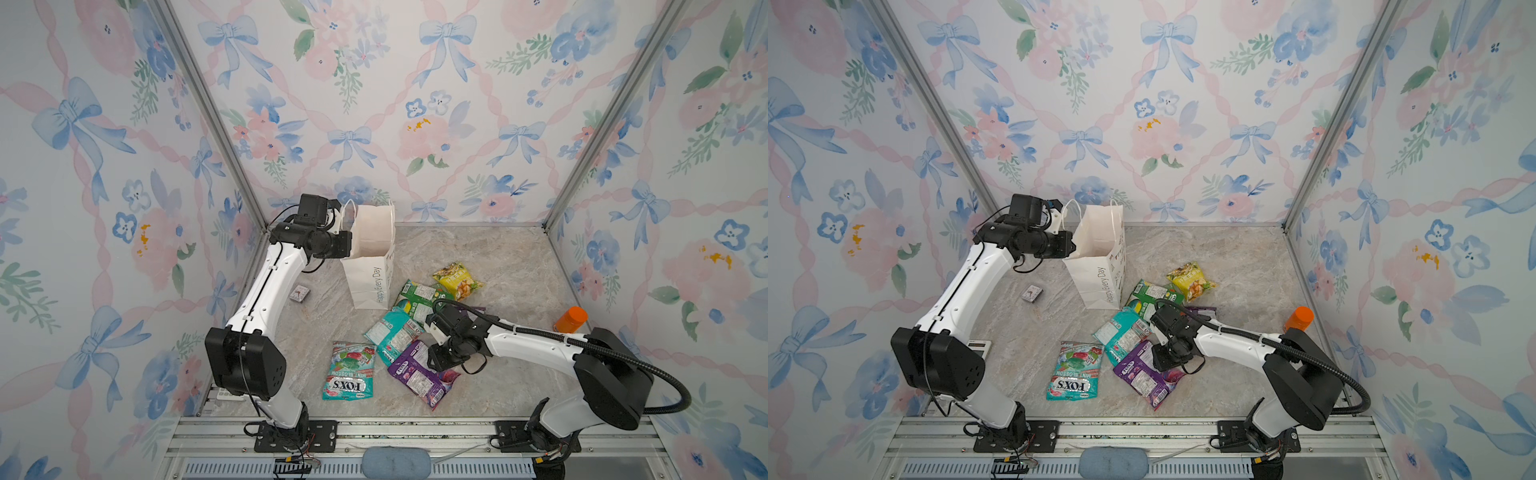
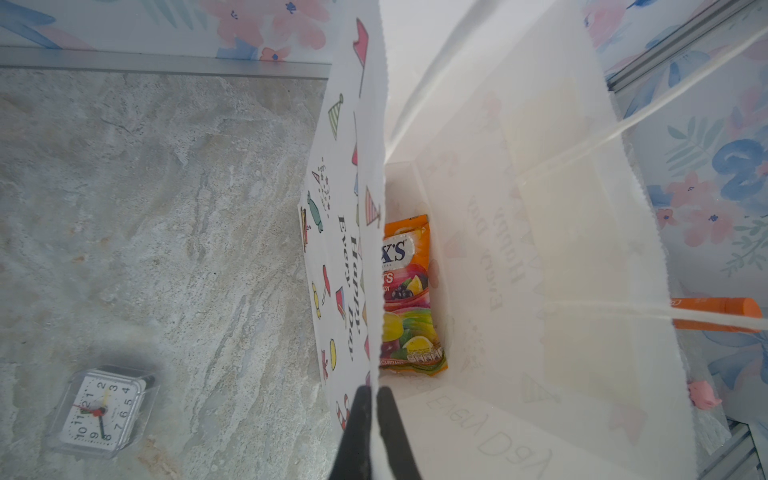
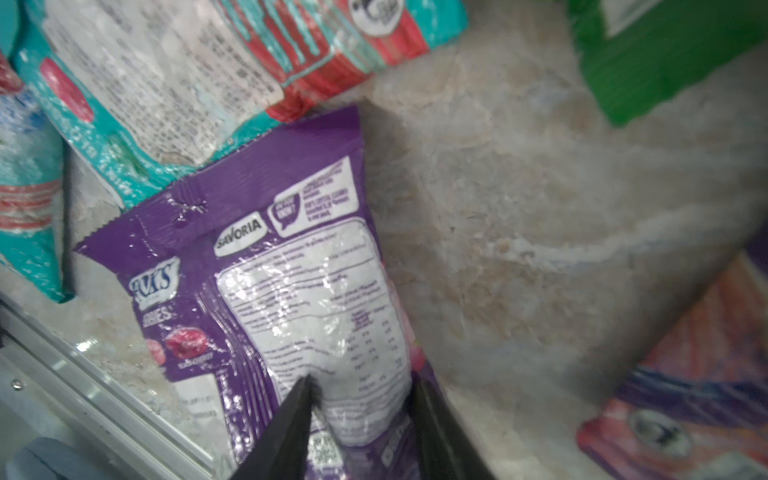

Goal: Place the snacks into the paper bag
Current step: 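Close the right gripper on the purple bag's top edge, then lift the purple bag with the right gripper toward the paper bag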

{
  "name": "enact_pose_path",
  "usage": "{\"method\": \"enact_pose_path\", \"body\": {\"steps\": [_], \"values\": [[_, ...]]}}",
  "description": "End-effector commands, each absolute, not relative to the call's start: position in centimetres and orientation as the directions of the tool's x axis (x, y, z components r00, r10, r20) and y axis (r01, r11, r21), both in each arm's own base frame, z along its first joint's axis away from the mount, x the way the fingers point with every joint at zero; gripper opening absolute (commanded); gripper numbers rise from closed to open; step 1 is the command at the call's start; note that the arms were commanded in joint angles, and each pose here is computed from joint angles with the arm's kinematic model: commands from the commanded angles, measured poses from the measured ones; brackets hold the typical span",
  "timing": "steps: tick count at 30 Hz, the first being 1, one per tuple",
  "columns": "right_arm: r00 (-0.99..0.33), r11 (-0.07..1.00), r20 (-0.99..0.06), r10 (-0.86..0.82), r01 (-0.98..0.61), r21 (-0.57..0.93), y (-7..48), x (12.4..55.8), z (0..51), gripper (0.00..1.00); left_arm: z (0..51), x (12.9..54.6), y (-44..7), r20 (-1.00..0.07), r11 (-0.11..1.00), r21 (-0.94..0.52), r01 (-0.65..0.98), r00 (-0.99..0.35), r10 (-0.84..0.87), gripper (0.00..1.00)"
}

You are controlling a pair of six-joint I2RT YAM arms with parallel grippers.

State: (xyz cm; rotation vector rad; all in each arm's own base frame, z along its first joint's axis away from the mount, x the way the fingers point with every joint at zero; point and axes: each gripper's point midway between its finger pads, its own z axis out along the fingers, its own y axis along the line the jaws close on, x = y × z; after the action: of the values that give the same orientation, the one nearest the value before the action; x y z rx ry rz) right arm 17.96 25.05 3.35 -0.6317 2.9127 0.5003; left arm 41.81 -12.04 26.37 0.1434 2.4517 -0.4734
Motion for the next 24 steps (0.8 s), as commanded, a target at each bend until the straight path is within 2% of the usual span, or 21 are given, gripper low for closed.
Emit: {"method": "enact_pose_path", "body": {"steps": [1,5,6,11,24], "values": [[-0.910,0.878,-0.168,-0.379,-0.411,0.245,24.6,18.1,2.6,0.27,27.1,41.6,-11.8,-0.626,0.928,-0.290,0.232,-0.780,-0.001,0.00],[-0.910,0.877,-0.182,-0.373,-0.410,0.251,24.8,18.2,3.3,0.01,27.2,41.6,-11.9,-0.627,0.927,-0.294,0.235,-0.779,-0.001,0.00],[-0.910,0.878,-0.189,-0.368,-0.407,0.251,24.7,18.3,3.7,0.00,27.3,41.5,-11.9,-0.628,0.927,-0.293,0.236,-0.778,0.000,0.00],[-0.898,0.867,-0.239,-0.370,-0.426,0.259,25.1,18.9,6.3,0.00,27.2,41.6,-11.9,-0.627,0.926,-0.295,0.236,-0.779,-0.001,0.00],[-0.842,0.828,-0.424,-0.332,-0.476,0.295,26.2,20.5,17.6,0.00,27.2,41.6,-12.1,-0.624,0.922,-0.306,0.237,-0.781,-0.006,0.00]]}}
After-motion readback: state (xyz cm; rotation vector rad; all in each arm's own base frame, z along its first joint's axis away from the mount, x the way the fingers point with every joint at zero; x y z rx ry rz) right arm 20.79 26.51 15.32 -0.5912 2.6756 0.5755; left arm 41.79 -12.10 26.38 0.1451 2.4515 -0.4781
